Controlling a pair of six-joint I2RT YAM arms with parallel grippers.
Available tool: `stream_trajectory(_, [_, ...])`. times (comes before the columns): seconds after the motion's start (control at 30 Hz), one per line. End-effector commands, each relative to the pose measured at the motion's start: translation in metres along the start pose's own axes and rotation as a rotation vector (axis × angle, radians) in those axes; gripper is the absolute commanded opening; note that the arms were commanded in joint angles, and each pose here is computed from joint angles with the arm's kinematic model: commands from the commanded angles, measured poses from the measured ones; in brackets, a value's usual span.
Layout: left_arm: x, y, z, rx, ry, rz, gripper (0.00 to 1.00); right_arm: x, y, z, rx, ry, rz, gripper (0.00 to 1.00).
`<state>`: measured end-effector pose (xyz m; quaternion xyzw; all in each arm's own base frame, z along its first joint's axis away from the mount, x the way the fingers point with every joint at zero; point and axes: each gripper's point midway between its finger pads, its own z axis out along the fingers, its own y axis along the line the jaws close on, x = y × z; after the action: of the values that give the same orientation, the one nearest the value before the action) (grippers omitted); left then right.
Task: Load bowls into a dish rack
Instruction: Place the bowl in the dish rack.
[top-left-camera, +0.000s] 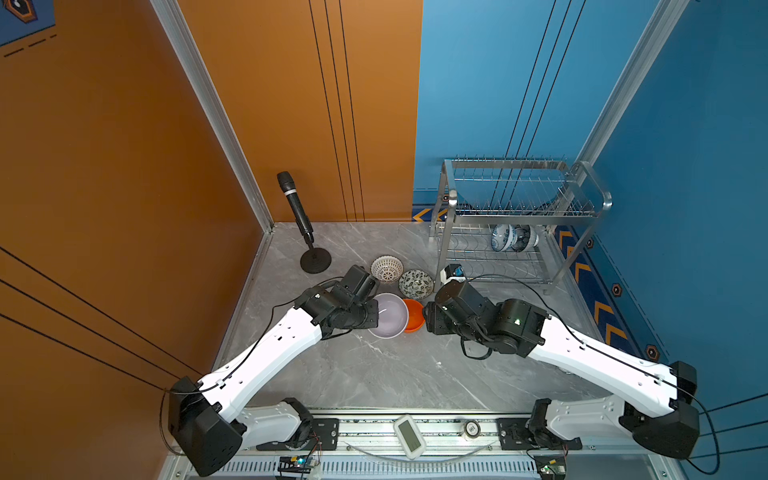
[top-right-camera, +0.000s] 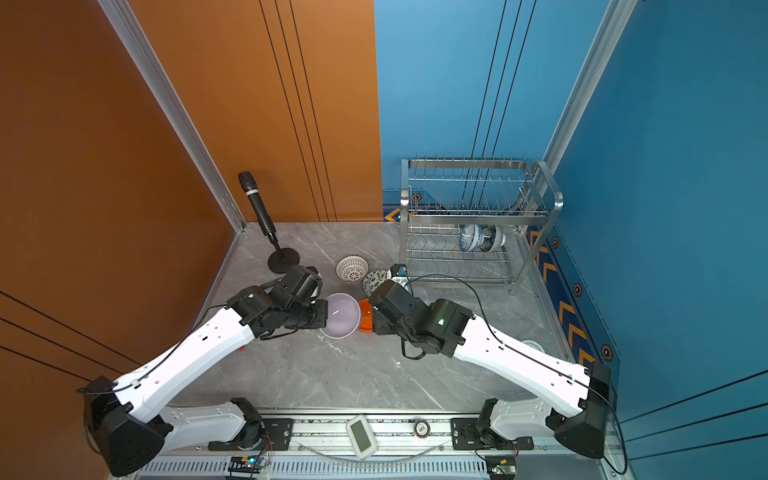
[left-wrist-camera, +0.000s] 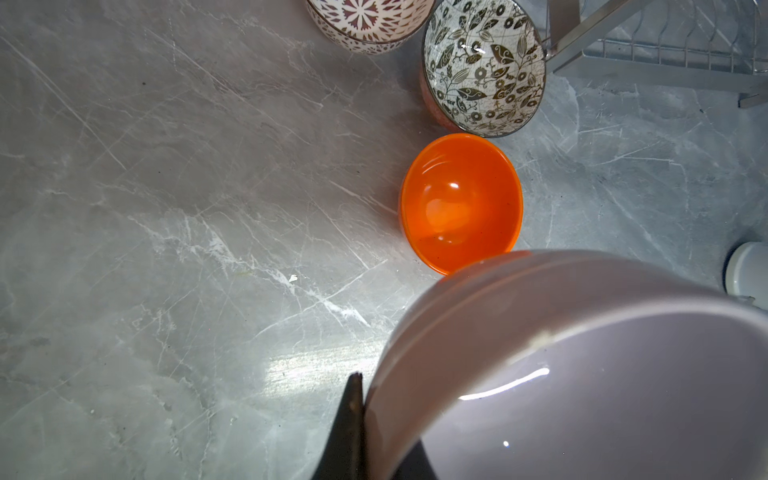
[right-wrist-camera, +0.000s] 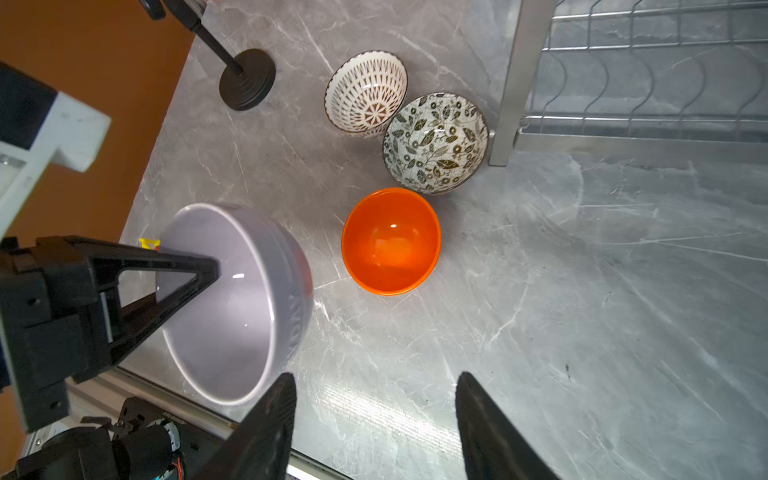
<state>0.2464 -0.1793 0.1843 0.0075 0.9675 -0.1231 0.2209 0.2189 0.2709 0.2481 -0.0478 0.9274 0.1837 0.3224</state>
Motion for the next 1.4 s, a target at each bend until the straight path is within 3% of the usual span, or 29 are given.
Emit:
stream_trajectory(0.0, [-0.011,-0.007,-0.009,-0.009,-0.035,-0.008,0.0,0.002,0.012,-0.002,-0.03,0.024,-0.024,0.6])
stream_trajectory(0.47, [-0.011,-0.024,-0.008,0.008,-0.031,0.023,0.0,0.014,0.034,0.021,-0.092,0.097,-0.02,0.54])
stream_trajectory(0.9, [-0.012,-0.031,-0.011,0.011,-0.044,0.05,0.0,0.016,0.019,0.048,-0.018,0.125,-0.001,0.31])
stream_trajectory(1.37, [-0.01,-0.035,-0.016,0.02,-0.059,0.069,0.0,0.018,0.005,0.061,0.046,0.125,0.031,0.27])
